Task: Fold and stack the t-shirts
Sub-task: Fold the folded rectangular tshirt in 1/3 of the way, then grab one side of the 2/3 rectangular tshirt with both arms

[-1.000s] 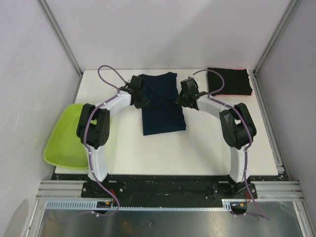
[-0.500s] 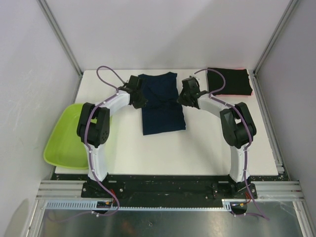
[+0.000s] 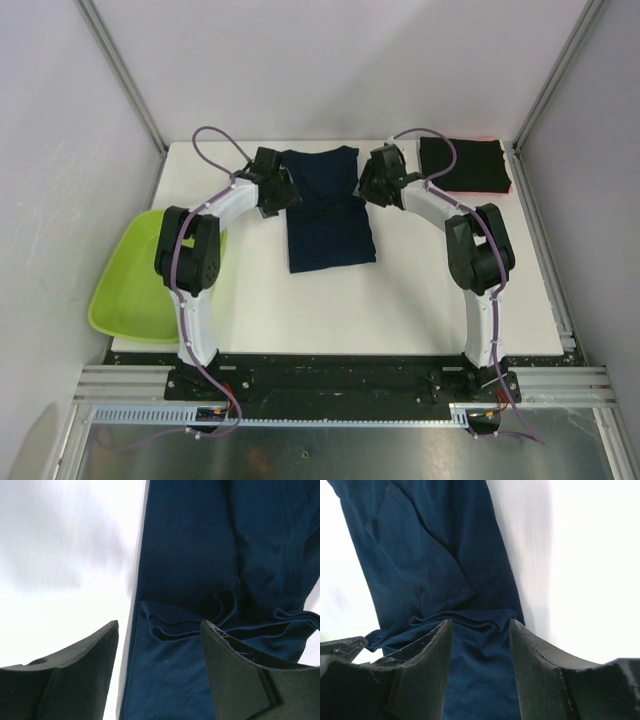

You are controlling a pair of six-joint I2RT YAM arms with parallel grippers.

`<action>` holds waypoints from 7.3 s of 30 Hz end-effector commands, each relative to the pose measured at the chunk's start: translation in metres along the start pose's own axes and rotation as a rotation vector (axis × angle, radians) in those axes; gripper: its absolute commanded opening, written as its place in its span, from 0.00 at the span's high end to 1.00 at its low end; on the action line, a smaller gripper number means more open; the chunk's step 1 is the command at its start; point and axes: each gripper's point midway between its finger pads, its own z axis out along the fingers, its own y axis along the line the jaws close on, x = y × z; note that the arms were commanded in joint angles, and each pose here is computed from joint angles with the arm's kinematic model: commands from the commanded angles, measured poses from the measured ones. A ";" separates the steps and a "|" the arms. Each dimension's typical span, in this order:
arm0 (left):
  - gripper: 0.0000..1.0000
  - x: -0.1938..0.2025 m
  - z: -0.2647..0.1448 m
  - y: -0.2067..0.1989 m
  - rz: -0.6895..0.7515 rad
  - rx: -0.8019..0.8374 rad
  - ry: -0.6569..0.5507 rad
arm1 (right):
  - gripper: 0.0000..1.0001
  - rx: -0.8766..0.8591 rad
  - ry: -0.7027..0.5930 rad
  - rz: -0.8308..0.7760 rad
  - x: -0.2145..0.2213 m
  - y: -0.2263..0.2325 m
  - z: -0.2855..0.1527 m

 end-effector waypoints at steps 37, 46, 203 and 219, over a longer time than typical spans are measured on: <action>0.94 -0.016 0.040 -0.028 0.019 0.125 0.046 | 0.86 -0.067 0.109 -0.151 0.005 0.028 0.036; 0.97 -0.007 0.049 -0.007 0.012 0.052 0.048 | 0.85 -0.038 0.107 -0.163 -0.001 0.017 0.053; 0.62 0.168 -0.059 0.070 -0.110 0.048 0.174 | 0.62 0.015 0.179 0.037 0.124 -0.065 -0.098; 1.00 0.171 -0.075 0.082 -0.103 -0.014 0.123 | 0.63 0.034 0.195 0.013 0.133 -0.074 -0.104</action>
